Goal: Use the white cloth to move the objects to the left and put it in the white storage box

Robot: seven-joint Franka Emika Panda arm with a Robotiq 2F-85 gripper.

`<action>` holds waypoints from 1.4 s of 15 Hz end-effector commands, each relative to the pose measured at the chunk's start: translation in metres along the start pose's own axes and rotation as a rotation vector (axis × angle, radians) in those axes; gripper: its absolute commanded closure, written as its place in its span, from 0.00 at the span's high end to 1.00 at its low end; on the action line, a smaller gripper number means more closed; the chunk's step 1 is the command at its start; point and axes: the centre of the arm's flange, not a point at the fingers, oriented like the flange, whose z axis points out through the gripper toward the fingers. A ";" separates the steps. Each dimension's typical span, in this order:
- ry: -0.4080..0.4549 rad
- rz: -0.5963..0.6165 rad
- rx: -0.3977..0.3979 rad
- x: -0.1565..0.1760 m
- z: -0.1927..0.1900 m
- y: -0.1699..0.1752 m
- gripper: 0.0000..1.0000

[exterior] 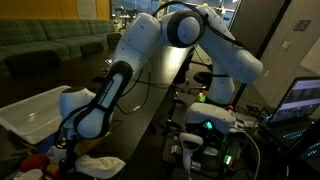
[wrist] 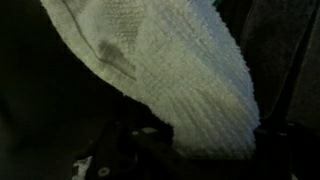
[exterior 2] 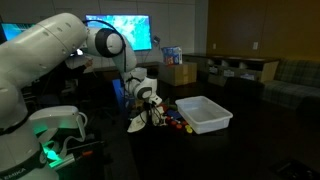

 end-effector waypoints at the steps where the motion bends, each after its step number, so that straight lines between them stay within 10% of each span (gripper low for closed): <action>1: 0.030 -0.001 0.066 -0.002 -0.008 -0.028 0.09; 10: 0.084 -0.069 0.068 0.000 -0.045 -0.010 0.09; 21: -0.059 -0.252 -0.067 -0.015 -0.081 0.190 0.09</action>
